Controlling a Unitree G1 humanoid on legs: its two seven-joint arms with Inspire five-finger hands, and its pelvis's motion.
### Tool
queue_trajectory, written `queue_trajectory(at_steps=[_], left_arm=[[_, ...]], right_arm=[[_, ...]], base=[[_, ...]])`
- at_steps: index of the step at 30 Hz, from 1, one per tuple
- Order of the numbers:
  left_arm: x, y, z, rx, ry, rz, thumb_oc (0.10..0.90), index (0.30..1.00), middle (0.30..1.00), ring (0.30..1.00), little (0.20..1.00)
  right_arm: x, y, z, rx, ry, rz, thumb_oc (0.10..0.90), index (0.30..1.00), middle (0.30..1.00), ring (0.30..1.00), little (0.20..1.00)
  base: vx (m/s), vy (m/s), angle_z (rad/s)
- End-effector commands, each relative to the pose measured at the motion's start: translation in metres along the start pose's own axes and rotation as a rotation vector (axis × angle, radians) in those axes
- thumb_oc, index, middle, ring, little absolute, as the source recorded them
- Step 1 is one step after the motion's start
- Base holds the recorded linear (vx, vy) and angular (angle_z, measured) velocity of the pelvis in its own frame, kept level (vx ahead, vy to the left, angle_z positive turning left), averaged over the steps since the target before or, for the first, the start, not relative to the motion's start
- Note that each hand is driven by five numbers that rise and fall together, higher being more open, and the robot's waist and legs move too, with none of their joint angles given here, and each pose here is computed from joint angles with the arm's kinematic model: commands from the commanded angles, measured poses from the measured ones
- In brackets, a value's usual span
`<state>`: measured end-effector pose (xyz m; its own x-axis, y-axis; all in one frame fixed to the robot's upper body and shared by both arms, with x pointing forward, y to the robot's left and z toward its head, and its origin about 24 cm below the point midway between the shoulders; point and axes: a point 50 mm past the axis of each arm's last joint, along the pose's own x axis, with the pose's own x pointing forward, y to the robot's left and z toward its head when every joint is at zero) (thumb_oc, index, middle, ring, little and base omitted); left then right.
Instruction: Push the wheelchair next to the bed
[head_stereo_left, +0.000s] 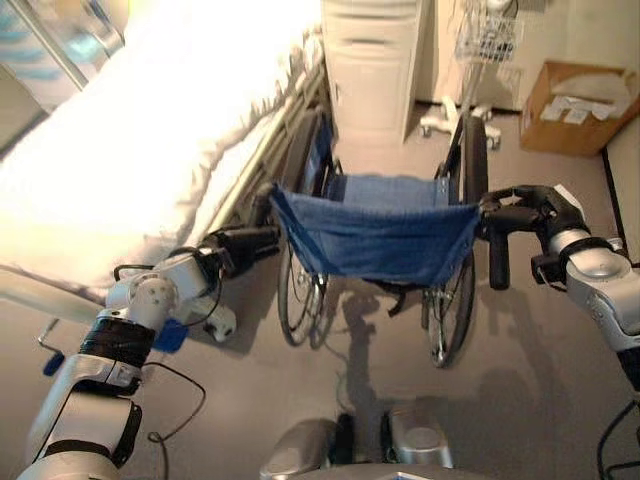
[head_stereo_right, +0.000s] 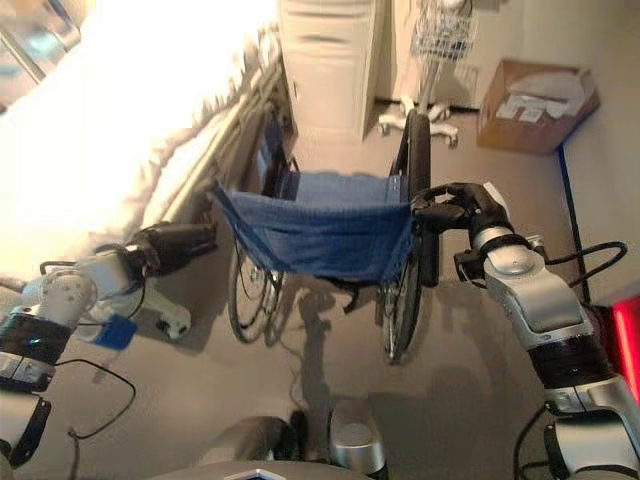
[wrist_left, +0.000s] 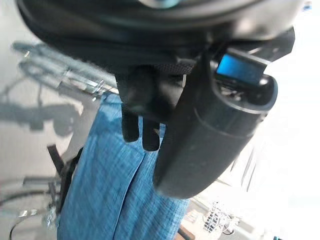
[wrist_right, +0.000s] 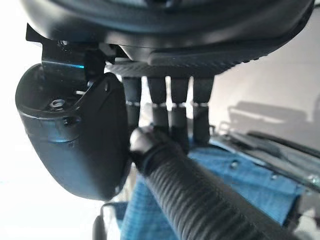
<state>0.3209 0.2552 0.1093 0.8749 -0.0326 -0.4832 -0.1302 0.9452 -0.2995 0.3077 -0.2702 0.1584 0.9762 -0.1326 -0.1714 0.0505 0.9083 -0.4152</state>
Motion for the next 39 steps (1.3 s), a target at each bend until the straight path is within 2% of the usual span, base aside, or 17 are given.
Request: queue_trajectory(at_steps=[1,8,13,23,32,39], left_arm=[[-0.029,-0.028,0.087,-0.065,-0.409,-0.156,0.400,0.300,0.300,0.300,0.300],[-0.030,-0.027,0.079,-0.073,-0.382,-0.173,0.400,0.300,0.300,0.300,0.300],[-0.033,-0.014,0.074,-0.084,-0.361,-0.165,0.400,0.300,0.300,0.300,0.300],[-0.032,0.001,0.061,-0.098,-0.374,-0.141,0.400,0.300,0.300,0.300,0.300],[-0.024,-0.009,0.076,-0.080,-0.348,-0.123,0.400,0.300,0.300,0.300,0.300],[-0.028,-0.012,0.084,-0.050,-0.392,-0.136,0.400,0.300,0.300,0.300,0.300]], right_arm=[[0.009,0.023,0.022,0.022,-0.103,0.106,0.400,0.300,0.300,0.300,0.300],[0.007,0.021,0.030,-0.002,-0.103,0.095,0.400,0.300,0.300,0.300,0.300],[0.003,0.021,0.033,-0.019,-0.087,0.112,0.400,0.300,0.300,0.300,0.300],[0.005,0.026,0.012,-0.002,-0.082,0.127,0.400,0.300,0.300,0.300,0.300],[0.006,0.048,0.005,0.033,-0.072,0.168,0.400,0.300,0.300,0.300,0.300],[0.009,0.051,0.011,0.027,-0.092,0.157,0.400,0.300,0.300,0.300,0.300]], base=[[0.37,-0.137,0.71],[0.32,-0.144,0.58],[0.30,-0.018,0.26],[0.37,0.174,-0.14],[0.26,0.178,-0.25],[0.06,0.019,-0.30]])
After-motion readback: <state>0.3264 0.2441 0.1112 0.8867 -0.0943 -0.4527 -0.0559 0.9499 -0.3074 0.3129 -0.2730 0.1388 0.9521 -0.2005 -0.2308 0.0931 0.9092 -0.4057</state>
